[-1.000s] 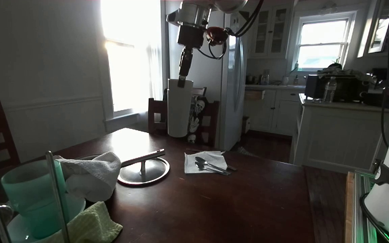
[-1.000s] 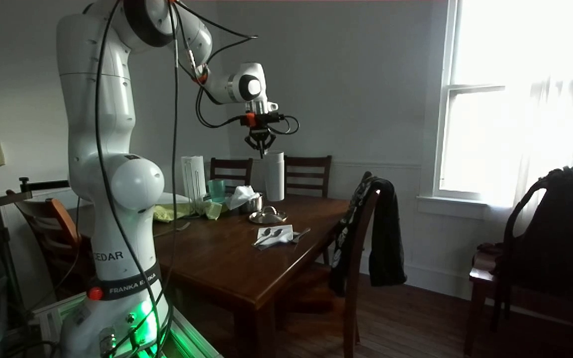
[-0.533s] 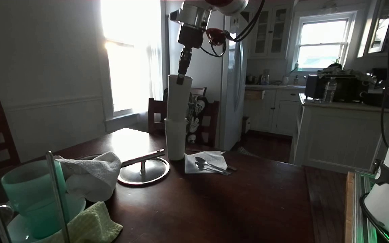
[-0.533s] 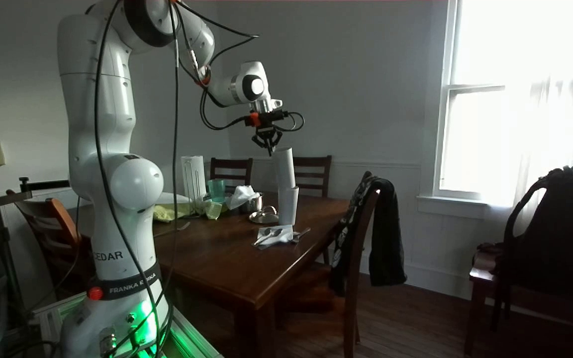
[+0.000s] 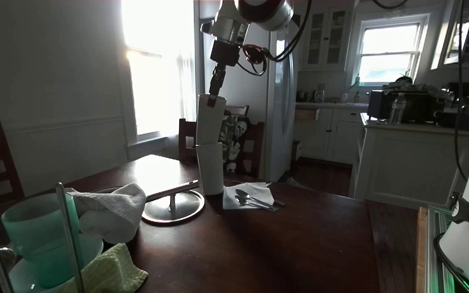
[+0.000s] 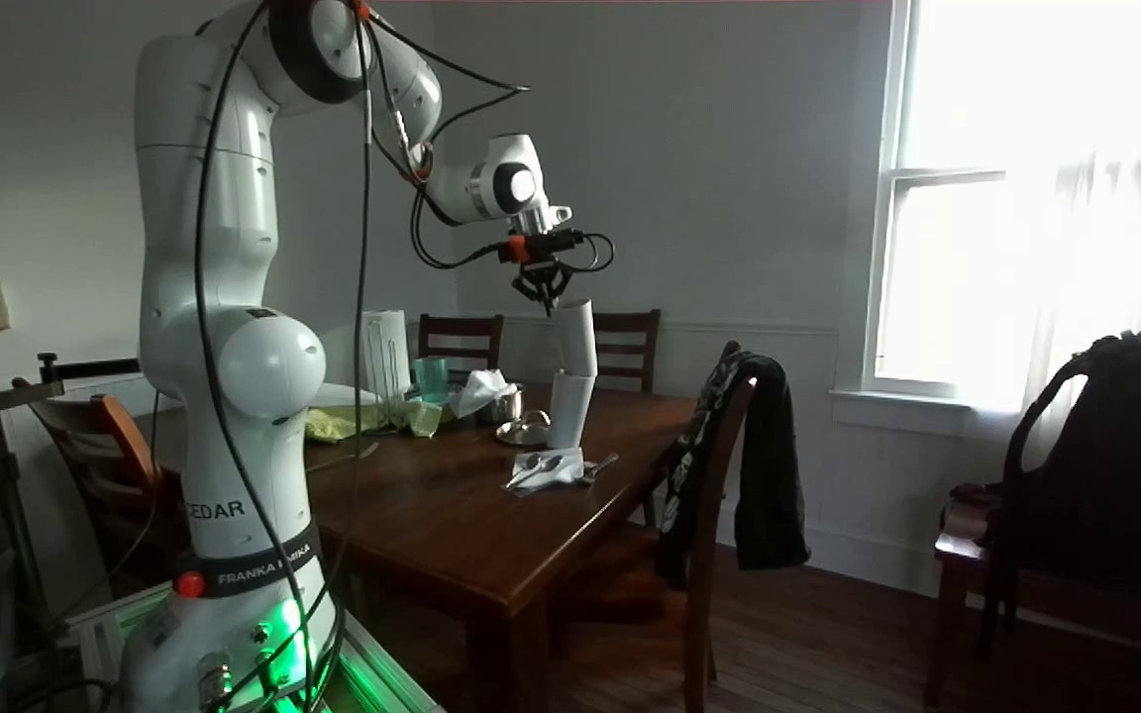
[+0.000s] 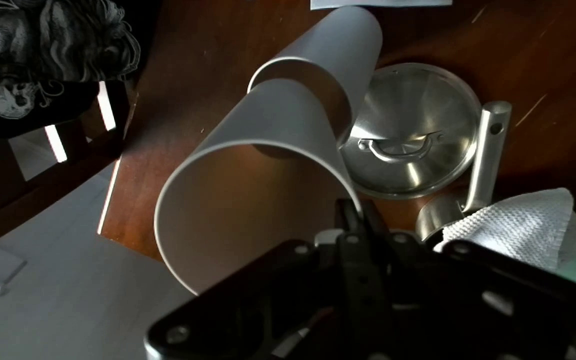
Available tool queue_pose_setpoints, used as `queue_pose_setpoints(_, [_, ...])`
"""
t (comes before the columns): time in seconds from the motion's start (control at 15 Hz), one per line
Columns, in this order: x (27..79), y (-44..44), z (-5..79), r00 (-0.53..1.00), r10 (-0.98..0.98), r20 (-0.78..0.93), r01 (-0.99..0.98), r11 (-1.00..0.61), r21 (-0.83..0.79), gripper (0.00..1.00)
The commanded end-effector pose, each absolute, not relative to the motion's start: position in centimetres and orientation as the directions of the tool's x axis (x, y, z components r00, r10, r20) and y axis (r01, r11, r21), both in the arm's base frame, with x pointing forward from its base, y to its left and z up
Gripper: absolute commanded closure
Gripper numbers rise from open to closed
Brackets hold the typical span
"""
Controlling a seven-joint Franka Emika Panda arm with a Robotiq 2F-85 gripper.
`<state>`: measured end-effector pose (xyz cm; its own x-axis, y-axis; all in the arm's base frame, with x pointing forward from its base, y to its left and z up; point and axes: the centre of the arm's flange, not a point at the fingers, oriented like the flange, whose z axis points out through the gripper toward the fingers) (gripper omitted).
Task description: Unstack the cups
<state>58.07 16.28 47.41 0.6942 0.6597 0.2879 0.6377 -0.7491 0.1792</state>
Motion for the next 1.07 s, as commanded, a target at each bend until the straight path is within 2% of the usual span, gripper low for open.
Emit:
queue_pose_setpoints(0.0, [57.4,17.6,49.1,0.684,0.659,0.314,0.635,-0.749,0.19,0.99])
queue_pose_setpoints(0.47, [53.8,19.3,54.0,0.688,0.647,0.328,0.607,-0.761,0.229,0.99])
queue_pose_setpoints(1.0, [57.9,12.3,55.3,0.753,0.555,0.354,0.509,-0.832,0.222,0.99])
